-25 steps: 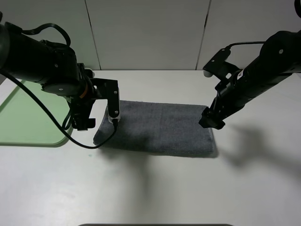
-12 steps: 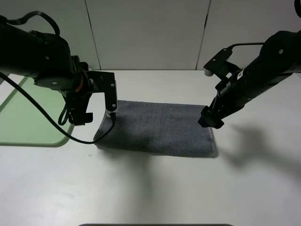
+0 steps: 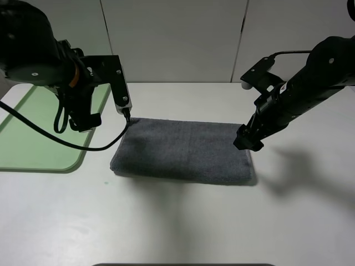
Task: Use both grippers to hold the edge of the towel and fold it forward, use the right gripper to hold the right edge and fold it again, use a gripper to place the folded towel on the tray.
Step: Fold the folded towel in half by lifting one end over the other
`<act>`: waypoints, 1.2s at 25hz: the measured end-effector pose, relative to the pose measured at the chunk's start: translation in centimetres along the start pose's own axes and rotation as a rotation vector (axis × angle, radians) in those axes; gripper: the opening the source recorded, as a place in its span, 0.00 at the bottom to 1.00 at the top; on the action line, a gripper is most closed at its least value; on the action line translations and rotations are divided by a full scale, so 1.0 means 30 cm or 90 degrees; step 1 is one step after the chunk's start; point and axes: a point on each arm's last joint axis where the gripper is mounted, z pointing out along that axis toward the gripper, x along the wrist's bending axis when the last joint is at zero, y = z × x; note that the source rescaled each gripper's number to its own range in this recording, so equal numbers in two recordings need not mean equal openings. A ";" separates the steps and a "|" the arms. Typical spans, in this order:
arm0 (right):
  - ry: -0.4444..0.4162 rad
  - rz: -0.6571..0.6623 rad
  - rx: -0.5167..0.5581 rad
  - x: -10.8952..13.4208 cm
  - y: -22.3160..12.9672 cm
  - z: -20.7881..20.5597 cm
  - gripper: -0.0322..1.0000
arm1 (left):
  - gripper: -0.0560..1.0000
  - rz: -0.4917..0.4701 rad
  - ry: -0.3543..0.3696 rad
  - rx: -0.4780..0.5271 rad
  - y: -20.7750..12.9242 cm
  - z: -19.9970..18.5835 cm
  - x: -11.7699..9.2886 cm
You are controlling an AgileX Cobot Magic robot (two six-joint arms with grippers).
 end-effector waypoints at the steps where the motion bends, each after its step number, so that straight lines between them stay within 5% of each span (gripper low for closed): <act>1: 0.000 0.000 0.000 0.000 0.000 0.000 1.00 | 1.00 -0.012 0.001 -0.001 -0.005 -0.013 0.005; 30: 0.000 0.020 -0.001 0.000 0.000 0.000 1.00 | 1.00 -0.266 -0.077 -0.032 -0.108 -0.255 0.033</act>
